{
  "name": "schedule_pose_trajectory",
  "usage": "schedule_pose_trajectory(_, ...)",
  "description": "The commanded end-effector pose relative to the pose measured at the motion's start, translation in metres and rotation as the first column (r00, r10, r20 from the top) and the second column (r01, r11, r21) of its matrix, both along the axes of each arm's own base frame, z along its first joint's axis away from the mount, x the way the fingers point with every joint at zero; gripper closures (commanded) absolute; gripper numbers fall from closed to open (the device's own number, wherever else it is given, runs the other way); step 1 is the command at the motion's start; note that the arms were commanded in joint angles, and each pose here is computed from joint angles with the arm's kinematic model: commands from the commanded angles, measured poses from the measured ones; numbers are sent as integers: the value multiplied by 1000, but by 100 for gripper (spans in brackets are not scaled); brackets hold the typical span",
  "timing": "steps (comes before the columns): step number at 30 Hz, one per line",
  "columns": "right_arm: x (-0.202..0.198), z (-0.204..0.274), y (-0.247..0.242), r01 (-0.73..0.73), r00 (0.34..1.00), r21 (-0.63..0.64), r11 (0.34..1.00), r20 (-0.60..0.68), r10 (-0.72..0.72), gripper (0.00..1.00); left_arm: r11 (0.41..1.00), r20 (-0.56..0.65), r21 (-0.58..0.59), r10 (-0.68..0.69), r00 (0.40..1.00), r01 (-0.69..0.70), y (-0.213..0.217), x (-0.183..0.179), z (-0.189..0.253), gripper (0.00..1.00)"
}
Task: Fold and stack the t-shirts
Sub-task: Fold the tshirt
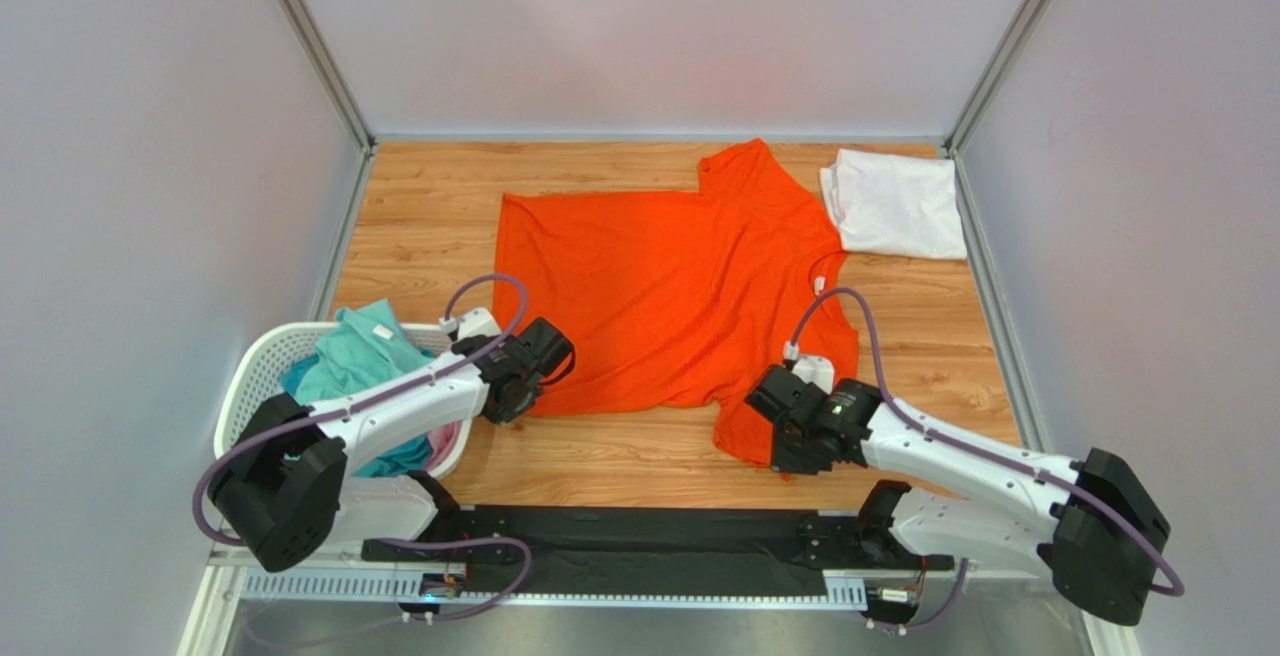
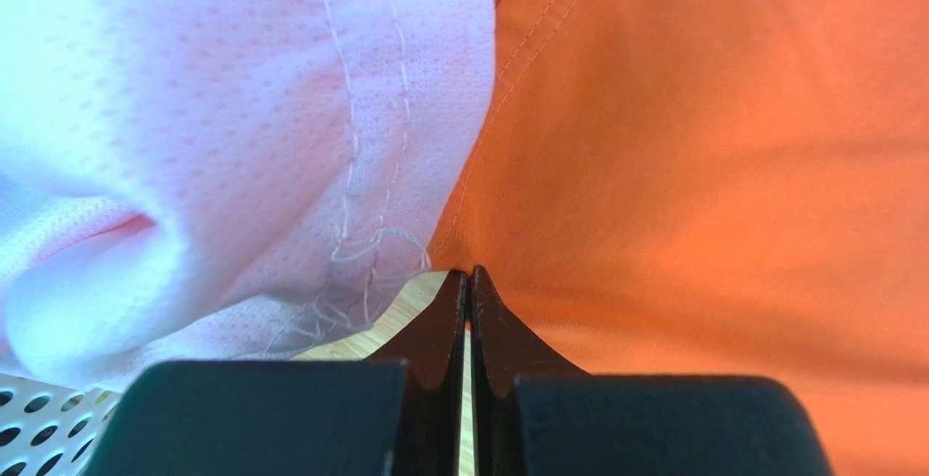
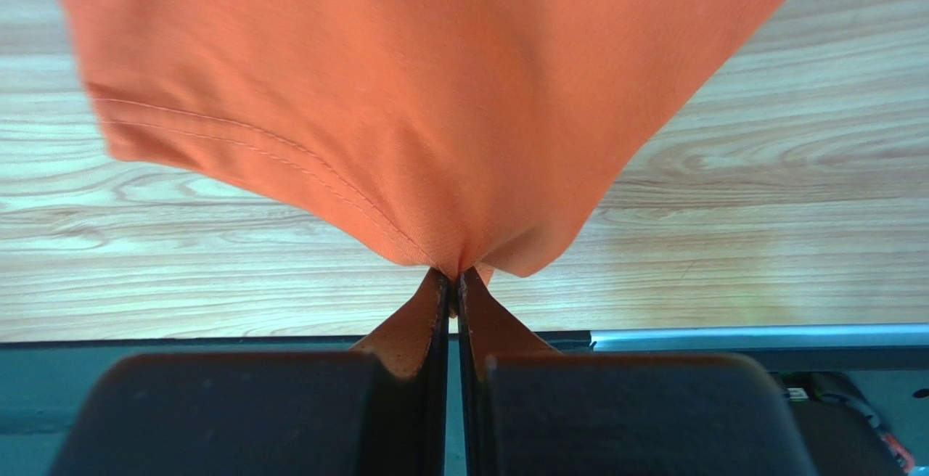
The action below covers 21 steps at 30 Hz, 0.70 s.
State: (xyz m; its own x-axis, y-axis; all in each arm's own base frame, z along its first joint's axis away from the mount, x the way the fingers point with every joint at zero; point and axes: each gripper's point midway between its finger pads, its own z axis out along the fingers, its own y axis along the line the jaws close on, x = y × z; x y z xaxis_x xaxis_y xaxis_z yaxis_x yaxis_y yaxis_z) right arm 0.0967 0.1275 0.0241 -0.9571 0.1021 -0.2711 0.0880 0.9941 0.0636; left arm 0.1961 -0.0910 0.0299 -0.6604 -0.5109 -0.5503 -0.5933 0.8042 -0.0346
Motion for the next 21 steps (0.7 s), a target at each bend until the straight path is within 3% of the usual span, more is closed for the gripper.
schedule_pose_trajectory(1, 21, 27, 4, -11, 992, 18, 1000, 125, 9, 100, 1000, 41, -16, -22, 999, 22, -2, 7, 13, 100)
schedule_pose_trajectory(14, 83, 97, -7, 18, 939, 25, 1000, 344, -26, 100, 998, 152, -26, -49, 987, 54, -11, 31, 52, 100)
schedule_pose_trajectory(21, 118, 127, -16, 51, 908, 42, 998, 415, -64, 100, 999, 136, -21, -30, 990, 33, -12, 42, 58, 100)
